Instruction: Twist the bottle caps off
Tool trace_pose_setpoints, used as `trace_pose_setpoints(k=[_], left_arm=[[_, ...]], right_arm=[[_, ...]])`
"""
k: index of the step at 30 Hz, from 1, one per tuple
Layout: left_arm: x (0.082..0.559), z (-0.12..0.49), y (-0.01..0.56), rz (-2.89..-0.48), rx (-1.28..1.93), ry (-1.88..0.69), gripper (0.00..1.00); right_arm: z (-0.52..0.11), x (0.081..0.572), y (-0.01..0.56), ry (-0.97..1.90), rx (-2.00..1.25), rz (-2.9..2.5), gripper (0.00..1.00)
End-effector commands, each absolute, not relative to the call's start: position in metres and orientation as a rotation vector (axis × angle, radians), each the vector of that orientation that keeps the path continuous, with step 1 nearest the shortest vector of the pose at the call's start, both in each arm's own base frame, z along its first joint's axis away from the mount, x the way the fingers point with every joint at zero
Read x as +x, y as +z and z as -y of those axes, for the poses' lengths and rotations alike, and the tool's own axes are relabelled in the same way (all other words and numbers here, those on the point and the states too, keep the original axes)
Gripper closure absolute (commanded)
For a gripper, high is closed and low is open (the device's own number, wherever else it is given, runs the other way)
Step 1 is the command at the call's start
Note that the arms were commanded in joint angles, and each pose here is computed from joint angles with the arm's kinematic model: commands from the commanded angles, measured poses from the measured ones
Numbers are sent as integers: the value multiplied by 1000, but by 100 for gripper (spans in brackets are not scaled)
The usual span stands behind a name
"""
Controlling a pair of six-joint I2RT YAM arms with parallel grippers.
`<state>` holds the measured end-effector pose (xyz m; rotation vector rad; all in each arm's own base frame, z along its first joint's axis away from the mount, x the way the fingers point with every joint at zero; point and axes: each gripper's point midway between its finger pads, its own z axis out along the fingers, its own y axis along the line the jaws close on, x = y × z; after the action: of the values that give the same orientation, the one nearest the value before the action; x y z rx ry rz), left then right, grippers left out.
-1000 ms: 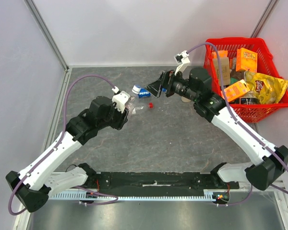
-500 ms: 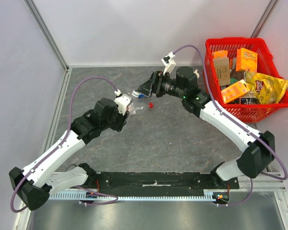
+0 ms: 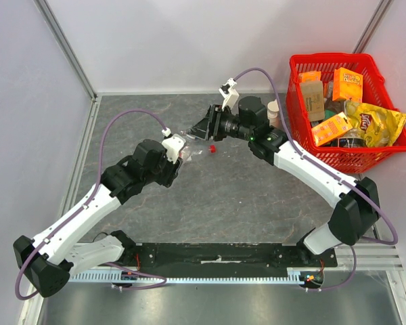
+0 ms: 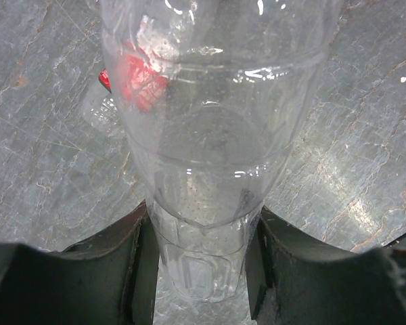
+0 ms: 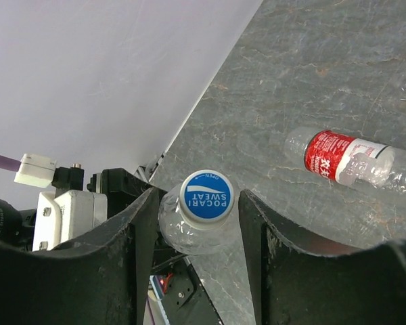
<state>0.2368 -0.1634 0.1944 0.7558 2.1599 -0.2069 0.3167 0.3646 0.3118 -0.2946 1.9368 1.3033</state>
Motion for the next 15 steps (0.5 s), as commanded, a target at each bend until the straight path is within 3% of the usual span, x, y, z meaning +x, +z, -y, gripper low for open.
trace_pose_setpoints(k=[1, 7, 15], left_arm=[[244, 165, 201, -2117, 758, -194, 91], [243, 165, 199, -2121, 760, -192, 91], [242, 165, 200, -2122, 758, -197, 91]], right_arm=[[-370, 317, 334, 1329, -306, -1869, 44], [-372, 316, 333, 1335, -318, -1869, 57], [-372, 312, 333, 1338, -341, -1863, 88]])
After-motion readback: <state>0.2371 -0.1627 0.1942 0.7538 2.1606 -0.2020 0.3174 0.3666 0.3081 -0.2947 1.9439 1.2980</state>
